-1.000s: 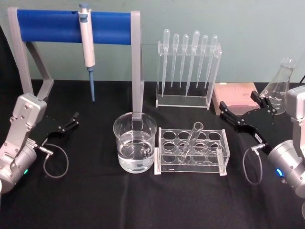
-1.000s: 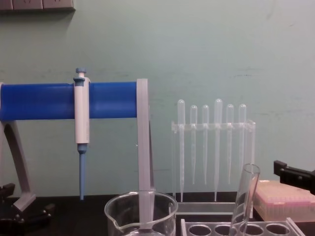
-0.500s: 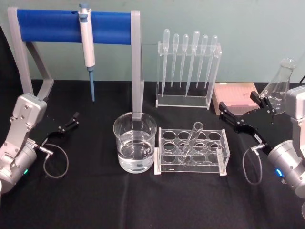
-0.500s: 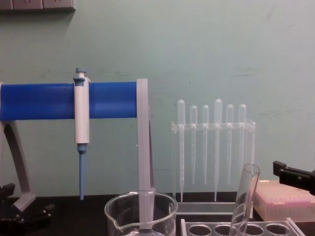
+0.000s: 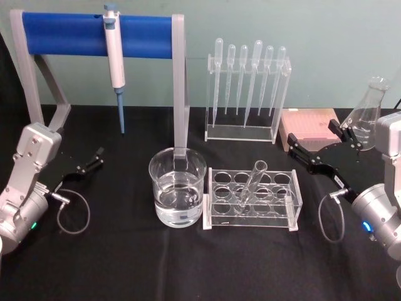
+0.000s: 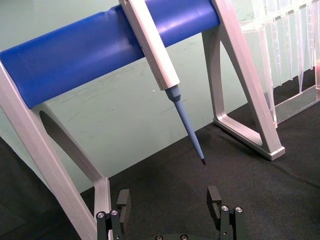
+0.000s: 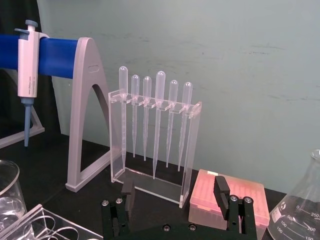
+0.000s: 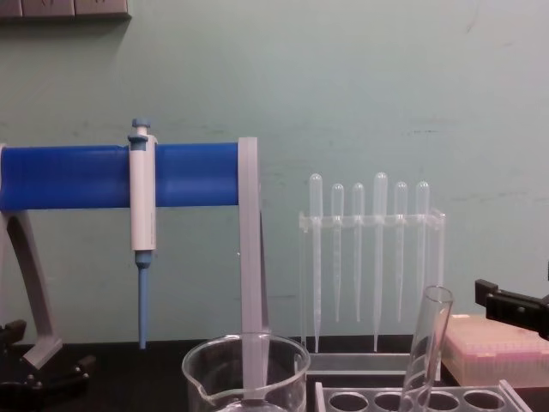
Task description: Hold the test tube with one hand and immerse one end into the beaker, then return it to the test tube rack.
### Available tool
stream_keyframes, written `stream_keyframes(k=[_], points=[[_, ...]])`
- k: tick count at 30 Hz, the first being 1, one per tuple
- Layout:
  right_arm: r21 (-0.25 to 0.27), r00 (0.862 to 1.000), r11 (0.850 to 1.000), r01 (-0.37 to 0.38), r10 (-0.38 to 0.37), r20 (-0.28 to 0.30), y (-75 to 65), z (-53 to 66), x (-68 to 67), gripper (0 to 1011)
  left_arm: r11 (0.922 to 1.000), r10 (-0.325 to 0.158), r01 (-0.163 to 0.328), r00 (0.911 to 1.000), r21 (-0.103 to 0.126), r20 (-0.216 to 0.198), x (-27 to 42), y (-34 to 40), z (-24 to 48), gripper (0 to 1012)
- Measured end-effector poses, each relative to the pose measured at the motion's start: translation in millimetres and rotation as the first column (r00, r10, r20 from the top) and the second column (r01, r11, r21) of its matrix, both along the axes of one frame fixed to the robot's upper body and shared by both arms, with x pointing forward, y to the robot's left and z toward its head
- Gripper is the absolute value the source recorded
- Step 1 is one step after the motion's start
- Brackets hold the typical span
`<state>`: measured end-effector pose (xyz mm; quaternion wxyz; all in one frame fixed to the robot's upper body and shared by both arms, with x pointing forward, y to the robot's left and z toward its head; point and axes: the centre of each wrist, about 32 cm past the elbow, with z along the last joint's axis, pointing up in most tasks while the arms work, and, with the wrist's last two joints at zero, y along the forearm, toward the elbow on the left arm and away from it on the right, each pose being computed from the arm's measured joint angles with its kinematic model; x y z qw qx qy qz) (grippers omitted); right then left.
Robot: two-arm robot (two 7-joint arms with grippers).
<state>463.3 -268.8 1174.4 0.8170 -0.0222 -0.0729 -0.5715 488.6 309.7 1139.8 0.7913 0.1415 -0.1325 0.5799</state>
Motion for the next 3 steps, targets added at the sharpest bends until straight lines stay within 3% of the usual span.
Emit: stream_keyframes(k=[3], points=[[0.000, 1.000, 1.000, 0.000, 0.000, 0.000, 0.0, 0.1, 0.0, 1002, 1.0000, 0.000, 0.000, 1.0000, 0.000, 0.000, 0.0, 0.0, 0.0, 1000]])
